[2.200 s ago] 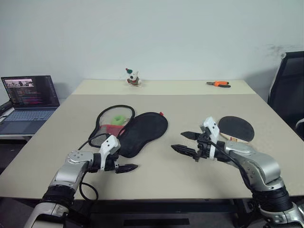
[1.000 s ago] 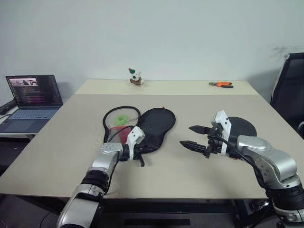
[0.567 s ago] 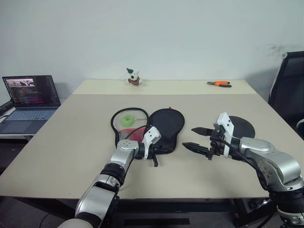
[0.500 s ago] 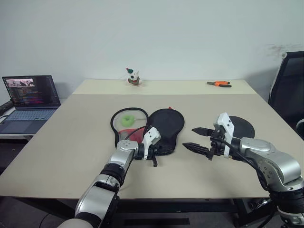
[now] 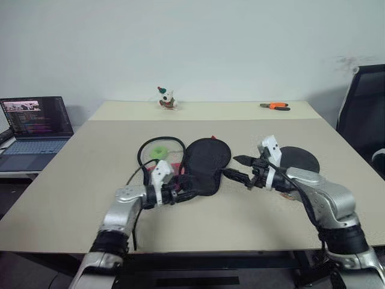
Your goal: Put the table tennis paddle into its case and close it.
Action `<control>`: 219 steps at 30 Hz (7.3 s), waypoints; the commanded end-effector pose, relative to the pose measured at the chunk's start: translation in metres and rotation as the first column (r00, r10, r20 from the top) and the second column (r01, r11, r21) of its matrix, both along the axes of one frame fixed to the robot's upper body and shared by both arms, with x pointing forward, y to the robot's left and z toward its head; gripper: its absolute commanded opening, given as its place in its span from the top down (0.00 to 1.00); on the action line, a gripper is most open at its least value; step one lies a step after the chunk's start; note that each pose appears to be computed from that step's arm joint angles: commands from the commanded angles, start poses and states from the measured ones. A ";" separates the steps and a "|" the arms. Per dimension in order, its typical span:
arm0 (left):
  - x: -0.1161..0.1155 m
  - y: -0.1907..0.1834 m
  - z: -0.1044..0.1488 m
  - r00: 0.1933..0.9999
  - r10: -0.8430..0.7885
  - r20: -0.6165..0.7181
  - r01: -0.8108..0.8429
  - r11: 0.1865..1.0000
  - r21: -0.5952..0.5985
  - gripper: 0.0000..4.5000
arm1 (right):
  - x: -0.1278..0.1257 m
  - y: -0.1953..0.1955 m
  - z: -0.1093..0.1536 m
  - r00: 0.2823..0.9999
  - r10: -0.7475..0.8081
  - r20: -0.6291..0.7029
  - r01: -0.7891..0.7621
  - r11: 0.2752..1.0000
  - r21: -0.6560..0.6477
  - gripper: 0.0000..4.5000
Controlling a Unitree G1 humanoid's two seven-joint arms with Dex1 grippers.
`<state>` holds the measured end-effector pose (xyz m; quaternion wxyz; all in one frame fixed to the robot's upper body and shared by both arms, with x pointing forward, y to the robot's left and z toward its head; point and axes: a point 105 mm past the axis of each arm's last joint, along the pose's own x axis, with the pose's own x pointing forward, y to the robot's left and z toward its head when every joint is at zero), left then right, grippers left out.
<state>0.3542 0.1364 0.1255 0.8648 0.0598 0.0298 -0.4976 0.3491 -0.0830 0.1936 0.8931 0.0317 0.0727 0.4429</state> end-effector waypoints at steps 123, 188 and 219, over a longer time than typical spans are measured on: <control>-0.020 0.001 0.085 0.964 -0.243 0.104 0.233 0.968 0.097 0.22 | 0.048 -0.171 -0.076 0.397 -0.913 -0.091 0.852 0.404 -0.334 0.00; -0.031 0.050 0.095 0.993 -0.039 0.116 0.032 0.998 0.060 0.22 | 0.063 0.018 -0.041 0.659 -0.687 -0.305 0.708 0.704 -0.056 0.75; -0.024 0.056 0.084 0.995 0.038 0.091 -0.044 0.997 0.056 0.22 | 0.025 0.034 0.012 0.886 -0.461 0.045 0.462 0.887 -0.009 0.06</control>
